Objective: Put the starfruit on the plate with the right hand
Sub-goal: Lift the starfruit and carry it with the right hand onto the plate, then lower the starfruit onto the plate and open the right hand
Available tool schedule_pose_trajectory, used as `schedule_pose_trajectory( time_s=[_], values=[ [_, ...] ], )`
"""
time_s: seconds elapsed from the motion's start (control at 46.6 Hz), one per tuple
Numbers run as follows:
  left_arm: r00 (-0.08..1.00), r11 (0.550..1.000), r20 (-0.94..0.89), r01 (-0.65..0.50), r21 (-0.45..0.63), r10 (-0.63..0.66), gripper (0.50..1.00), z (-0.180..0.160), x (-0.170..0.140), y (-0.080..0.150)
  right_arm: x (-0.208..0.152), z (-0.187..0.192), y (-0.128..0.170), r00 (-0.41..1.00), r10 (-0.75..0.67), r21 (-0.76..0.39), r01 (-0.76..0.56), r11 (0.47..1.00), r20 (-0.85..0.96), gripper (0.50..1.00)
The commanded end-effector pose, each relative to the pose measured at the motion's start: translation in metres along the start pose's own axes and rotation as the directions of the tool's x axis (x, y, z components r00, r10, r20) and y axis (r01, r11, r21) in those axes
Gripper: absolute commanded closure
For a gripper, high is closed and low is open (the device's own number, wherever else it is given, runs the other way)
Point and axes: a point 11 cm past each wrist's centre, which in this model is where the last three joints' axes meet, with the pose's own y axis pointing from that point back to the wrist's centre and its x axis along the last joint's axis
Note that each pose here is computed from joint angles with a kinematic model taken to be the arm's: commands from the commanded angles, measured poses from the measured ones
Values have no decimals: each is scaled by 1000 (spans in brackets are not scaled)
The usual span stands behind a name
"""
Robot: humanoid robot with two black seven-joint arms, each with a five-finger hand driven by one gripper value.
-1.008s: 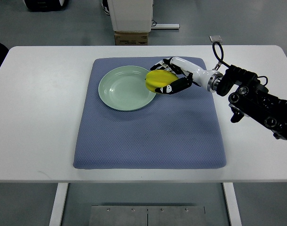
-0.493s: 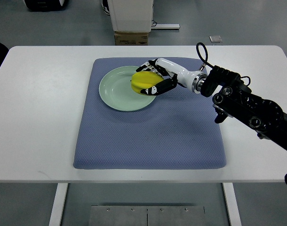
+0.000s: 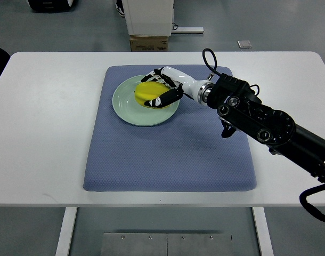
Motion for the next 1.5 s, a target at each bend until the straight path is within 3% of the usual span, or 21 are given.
schedule_pose_trajectory(
  time_s=[0.0, 0.622, 1.136, 1.436, 1.479],
  values=[
    [1000, 1000, -2, 0, 0, 0, 500, 0, 0, 0, 3, 2, 0, 1000, 5, -24, -5, 1000, -4, 1000],
    [1000, 1000, -2, 0, 0, 0, 500, 0, 0, 0, 0, 13, -1, 999, -13, -131, 7, 991, -50, 1000],
    [1000, 1000, 1, 0, 0, 0, 500, 0, 0, 0, -8, 15, 0, 991, -30, -174, 52, 983, 128, 1000],
    [1000, 1000, 0, 0, 1, 0, 500, 0, 0, 0, -8, 14, 0, 991, -32, -166, 54, 985, 133, 1000],
    [1000, 1000, 1, 0, 0, 0, 500, 0, 0, 0, -8, 14, 0, 991, -32, -165, 53, 985, 133, 969]
  ],
)
